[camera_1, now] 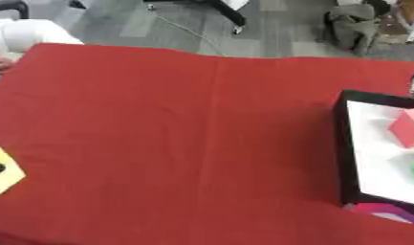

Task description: Pick up the objects with one hand, pass them to the other hand, and then place them into the box on the other side of the table.

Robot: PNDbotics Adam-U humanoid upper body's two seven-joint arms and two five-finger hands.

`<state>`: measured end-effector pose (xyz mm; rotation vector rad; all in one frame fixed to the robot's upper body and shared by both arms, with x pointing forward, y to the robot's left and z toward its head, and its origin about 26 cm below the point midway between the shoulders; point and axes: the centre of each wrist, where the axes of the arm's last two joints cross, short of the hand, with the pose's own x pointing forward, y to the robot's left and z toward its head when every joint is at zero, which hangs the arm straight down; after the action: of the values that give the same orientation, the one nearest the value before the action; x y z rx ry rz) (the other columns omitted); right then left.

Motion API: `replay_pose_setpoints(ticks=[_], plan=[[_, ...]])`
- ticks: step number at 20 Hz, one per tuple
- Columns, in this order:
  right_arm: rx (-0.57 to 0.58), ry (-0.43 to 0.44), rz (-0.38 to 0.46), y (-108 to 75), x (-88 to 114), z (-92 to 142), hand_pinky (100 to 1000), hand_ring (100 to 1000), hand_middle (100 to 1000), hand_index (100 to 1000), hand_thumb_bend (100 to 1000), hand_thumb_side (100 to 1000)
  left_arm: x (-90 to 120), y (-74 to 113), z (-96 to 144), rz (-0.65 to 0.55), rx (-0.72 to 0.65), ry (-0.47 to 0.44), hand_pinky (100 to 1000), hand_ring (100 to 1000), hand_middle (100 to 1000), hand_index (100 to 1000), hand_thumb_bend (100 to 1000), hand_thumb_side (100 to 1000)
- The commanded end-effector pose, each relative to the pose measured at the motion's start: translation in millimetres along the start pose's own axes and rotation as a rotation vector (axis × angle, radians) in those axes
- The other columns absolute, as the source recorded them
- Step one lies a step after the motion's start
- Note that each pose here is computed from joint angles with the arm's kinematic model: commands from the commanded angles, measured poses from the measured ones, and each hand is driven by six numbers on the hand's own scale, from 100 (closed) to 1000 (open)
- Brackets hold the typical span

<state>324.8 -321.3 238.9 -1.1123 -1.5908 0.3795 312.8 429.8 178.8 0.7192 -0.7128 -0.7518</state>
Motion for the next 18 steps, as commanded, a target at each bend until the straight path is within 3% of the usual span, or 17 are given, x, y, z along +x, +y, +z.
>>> replay_pose_setpoints(ticks=[1, 7, 18], plan=[[-0.032, -0.015, 0.017, -10.6, 1.9, -3.0, 906, 1000, 855, 929, 100, 410, 4.5, 14.8, 14.5, 0.011, 0.001, 0.02, 992, 907, 821, 902, 565, 397], [-0.03, -0.016, 0.015, -10.6, 0.9, -2.5, 909, 1000, 857, 930, 100, 413, -6.9, 2.3, 9.9, -0.009, -0.047, 0.071, 993, 910, 817, 885, 635, 382], [-0.018, -0.025, 0.001, -8.3, 2.5, -2.0, 908, 1000, 855, 930, 100, 419, -17.9, -21.9, -11.4, -0.059, -0.07, 0.133, 987, 912, 812, 866, 598, 386]])
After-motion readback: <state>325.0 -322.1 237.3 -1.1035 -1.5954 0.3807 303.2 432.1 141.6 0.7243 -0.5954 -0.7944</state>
